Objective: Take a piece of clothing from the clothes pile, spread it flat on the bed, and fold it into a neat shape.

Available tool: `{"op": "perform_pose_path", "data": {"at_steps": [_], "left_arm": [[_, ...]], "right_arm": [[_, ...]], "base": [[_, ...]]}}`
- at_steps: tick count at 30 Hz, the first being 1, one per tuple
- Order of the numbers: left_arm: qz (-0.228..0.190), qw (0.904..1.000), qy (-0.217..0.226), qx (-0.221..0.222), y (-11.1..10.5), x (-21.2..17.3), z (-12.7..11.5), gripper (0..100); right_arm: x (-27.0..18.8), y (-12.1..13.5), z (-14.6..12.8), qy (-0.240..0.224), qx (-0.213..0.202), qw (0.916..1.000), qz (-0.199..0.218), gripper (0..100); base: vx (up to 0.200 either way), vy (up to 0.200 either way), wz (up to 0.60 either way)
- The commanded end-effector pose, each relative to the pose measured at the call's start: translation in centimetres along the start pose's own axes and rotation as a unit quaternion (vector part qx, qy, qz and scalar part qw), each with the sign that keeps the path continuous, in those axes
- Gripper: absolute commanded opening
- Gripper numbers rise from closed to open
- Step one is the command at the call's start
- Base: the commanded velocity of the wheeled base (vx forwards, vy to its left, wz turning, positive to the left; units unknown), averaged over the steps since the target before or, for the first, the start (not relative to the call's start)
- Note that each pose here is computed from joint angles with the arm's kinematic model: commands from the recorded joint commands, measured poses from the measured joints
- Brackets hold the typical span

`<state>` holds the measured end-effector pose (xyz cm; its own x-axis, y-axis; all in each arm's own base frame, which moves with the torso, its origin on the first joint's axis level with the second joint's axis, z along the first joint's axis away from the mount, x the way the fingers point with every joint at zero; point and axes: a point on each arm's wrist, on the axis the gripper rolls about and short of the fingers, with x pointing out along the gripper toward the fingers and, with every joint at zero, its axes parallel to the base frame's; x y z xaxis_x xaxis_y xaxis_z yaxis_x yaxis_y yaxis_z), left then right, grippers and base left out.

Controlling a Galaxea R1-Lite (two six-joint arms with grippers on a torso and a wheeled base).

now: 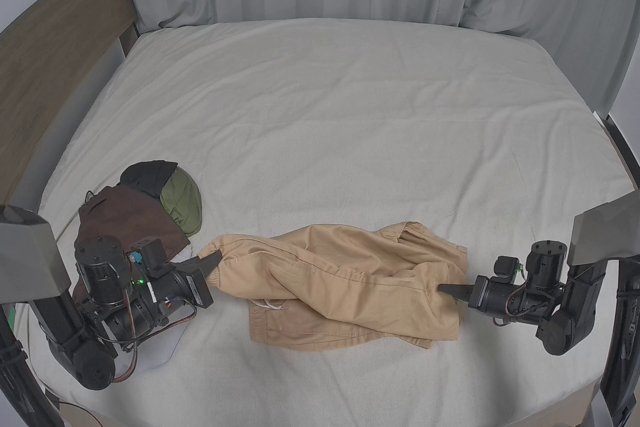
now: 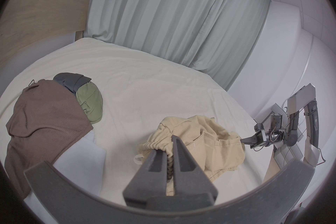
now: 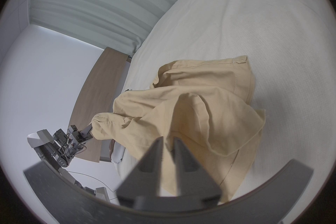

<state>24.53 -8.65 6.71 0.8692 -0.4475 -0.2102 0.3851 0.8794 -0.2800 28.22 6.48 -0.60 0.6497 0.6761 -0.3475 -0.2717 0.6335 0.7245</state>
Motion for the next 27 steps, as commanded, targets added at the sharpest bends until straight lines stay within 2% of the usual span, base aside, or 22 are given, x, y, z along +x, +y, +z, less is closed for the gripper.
{"op": "perform_pose_path", "data": {"at_steps": [1,7,18,27], "left_arm": [[0.0,1.0,0.001,0.0,0.0,0.1,-0.1,0],[0.009,1.0,0.001,-0.003,0.6,0.2,-0.1,0],[0.016,0.9999,0.003,-0.005,0.9,0.3,-0.2,0],[0.017,0.9998,0.006,-0.005,1.0,0.3,-0.3,0]], "right_arm": [[-0.4,0.1,0.0,0.0,0.001,1.0,-0.001,0],[-2.0,0.8,0.4,-0.007,0.0,1.0,0.005,0],[-5.6,2.4,0.4,0.018,-0.01,0.9976,0.065,0],[-5.7,2.3,0.7,0.013,-0.027,0.9971,0.07,0]], "base": [[0.0,0.0,0.0],[0.0,0.0,0.0],[0.0,0.0,0.0],[0.0,0.0,0.0]]}}
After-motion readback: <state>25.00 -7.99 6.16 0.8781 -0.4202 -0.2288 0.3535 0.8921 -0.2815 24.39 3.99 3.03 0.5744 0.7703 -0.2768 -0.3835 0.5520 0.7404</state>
